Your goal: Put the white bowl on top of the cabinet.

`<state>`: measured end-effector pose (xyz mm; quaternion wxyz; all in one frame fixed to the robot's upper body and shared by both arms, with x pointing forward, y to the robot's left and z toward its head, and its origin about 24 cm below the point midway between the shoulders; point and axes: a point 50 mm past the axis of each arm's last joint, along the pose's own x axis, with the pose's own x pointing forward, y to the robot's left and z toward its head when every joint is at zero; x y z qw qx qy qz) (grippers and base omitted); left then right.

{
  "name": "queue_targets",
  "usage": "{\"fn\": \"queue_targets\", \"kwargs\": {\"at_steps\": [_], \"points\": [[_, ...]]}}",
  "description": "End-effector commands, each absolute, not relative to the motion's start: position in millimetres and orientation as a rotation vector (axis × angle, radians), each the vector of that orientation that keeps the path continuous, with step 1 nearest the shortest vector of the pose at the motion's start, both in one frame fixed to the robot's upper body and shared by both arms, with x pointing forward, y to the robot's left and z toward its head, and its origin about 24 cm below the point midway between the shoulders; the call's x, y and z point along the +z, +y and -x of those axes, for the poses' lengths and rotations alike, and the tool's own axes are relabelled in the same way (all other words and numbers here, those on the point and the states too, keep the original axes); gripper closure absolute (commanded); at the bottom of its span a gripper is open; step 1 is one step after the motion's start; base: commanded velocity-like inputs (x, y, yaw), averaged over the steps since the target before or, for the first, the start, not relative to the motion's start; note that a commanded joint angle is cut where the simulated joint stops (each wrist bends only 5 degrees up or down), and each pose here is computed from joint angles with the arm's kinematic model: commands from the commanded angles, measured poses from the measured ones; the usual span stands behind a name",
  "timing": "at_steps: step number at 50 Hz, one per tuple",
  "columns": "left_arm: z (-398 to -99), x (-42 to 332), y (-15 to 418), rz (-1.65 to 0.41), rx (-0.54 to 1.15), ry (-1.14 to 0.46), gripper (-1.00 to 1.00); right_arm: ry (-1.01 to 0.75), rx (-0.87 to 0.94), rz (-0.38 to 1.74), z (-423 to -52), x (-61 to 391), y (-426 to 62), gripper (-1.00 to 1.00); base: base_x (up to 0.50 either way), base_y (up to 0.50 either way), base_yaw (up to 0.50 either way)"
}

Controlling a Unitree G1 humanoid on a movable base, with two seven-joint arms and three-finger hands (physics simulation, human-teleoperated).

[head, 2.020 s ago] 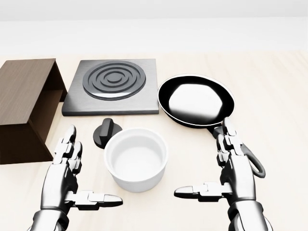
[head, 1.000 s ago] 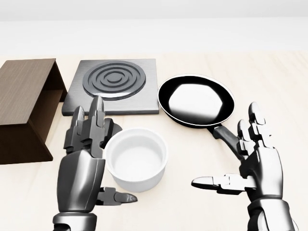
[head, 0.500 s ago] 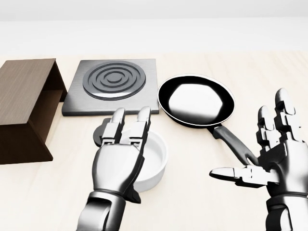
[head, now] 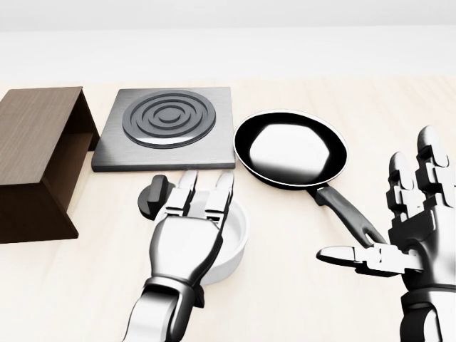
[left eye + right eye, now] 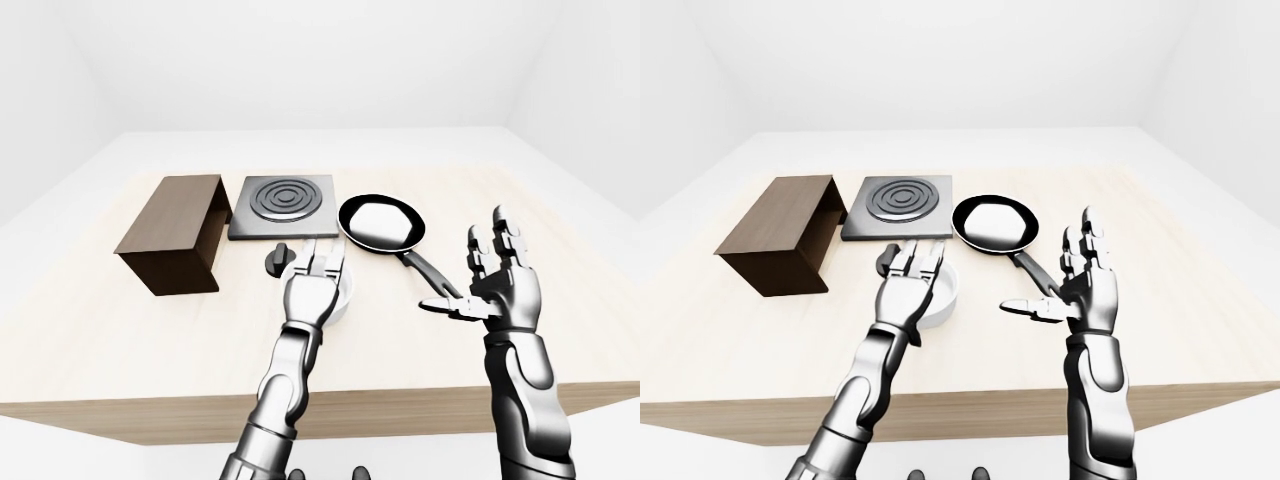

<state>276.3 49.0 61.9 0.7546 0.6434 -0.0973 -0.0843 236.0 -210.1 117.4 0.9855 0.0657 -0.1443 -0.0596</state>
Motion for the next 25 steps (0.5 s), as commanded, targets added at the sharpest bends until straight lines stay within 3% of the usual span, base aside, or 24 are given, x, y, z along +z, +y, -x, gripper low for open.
{"fn": "queue_targets", "kwargs": {"at_steps": [1, 25], "points": [[-275.5, 45.2, 50.5, -1.463, -0.252, -0.143, -1.00, -0.294, -0.118, -0.135, -235.2, 118.1, -210.0, -1.00, 0.00, 0.00, 0.00], [-284.7, 42.0, 57.4, -1.463, -0.269, -0.092, -1.00, -0.289, -0.109, -0.135, -235.3, 116.9, -208.5, -1.00, 0.00, 0.00, 0.00]]}}
